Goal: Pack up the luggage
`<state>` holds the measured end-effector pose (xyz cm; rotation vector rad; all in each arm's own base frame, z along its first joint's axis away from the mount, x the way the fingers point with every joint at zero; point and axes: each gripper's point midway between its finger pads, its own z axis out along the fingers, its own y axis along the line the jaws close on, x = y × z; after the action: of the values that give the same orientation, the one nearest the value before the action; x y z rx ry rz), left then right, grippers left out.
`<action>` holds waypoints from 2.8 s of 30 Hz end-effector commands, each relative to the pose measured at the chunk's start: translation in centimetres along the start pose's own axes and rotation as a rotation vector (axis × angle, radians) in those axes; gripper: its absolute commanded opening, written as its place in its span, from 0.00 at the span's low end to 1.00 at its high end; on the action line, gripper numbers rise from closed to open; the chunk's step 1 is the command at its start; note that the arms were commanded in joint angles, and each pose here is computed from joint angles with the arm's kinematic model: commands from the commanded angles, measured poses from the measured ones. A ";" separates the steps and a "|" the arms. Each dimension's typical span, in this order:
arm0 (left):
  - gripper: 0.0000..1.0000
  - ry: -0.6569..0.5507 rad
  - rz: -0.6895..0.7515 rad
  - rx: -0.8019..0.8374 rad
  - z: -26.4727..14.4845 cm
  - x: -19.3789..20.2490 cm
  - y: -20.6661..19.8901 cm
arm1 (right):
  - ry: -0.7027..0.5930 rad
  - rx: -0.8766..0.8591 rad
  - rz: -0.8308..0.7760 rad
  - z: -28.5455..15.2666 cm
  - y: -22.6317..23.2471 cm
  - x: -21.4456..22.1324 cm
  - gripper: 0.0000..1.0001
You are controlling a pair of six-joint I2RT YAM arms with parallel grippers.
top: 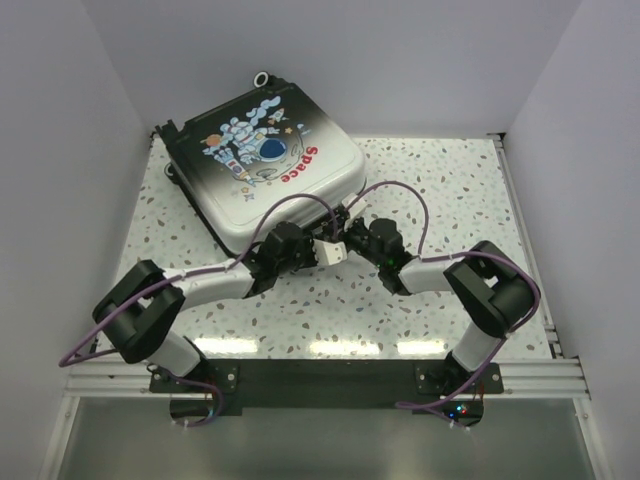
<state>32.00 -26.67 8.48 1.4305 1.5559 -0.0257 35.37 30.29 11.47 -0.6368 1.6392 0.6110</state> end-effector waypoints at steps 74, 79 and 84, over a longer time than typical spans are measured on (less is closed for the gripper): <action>0.42 0.363 -0.257 0.000 1.4 7.6 -3.9 | -0.099 0.106 -0.001 -1.7 -4.6 -3.9 0.00; 0.16 0.391 -0.237 0.031 0.7 8.6 -4.5 | -0.097 0.123 -0.005 -2.0 -5.1 -3.9 0.00; 0.00 0.404 -0.209 0.102 -1.3 9.4 -6.0 | -0.096 0.142 -0.017 -2.6 -6.1 -4.2 0.00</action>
<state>32.49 -26.21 5.68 1.2432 1.8284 0.0310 36.71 27.21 11.78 -0.5963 1.6658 0.5804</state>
